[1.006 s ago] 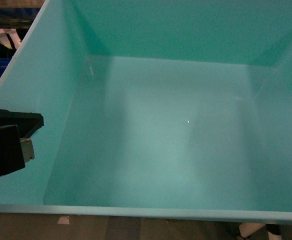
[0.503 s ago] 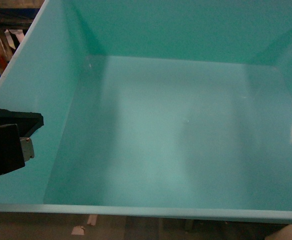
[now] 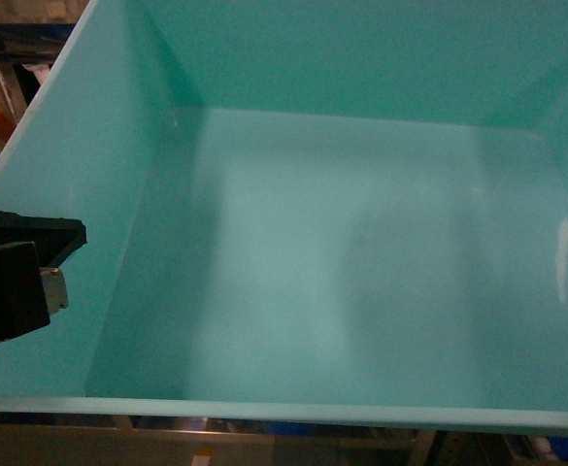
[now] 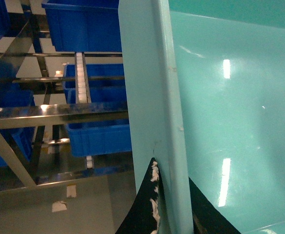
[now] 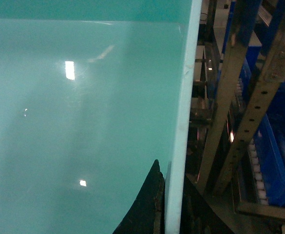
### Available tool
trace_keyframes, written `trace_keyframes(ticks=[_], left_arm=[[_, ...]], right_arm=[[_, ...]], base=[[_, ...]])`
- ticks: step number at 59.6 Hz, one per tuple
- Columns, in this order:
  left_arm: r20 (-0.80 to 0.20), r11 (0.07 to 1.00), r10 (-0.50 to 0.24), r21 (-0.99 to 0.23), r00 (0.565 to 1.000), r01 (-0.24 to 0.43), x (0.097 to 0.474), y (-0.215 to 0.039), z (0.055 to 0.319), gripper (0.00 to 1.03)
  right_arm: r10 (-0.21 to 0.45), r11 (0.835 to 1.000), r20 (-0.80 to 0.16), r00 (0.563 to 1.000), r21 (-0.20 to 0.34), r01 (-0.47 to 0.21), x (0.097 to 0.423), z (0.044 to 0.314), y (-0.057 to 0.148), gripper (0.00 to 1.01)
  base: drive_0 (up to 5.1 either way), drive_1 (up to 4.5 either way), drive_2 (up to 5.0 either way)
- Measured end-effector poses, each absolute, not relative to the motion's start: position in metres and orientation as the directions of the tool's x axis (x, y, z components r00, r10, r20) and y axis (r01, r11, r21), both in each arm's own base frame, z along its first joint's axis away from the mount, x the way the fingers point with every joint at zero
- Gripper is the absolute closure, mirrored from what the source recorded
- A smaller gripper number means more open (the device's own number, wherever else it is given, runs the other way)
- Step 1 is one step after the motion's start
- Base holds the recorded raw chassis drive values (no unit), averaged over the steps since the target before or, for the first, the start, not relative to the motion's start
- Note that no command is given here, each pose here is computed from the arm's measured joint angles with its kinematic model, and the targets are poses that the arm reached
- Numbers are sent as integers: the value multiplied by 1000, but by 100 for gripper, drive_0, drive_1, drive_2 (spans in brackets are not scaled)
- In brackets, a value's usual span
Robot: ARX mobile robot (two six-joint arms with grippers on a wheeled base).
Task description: Organize blue bins on left shelf correctly
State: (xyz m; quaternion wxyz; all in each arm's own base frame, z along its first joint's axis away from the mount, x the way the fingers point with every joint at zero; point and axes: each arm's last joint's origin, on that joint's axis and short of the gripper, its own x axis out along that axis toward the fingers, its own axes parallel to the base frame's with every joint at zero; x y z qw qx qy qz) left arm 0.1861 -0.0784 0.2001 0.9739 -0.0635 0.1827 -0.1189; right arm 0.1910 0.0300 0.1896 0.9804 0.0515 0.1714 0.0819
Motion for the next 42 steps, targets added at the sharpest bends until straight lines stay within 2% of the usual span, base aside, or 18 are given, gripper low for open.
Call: trace_keyframes(ticks=[18,31,42], left_arm=[[-343,965,-251,-167,905,204,186,-78,200,100],[-343,964,-254,-170,904,206,191,-80,195,100],[-438,962,-259,-198,861,188,200,-89,168,100]], right_arm=[[179,981,-326,928,129,-144,191,190,30,99],[177,982,-325,929,118,-146,195,187,30,99],[177,984,-408,896,106,-146,210,164,24,99]], base=[[-403,454,-61],[0,0,0],[0,0,0]])
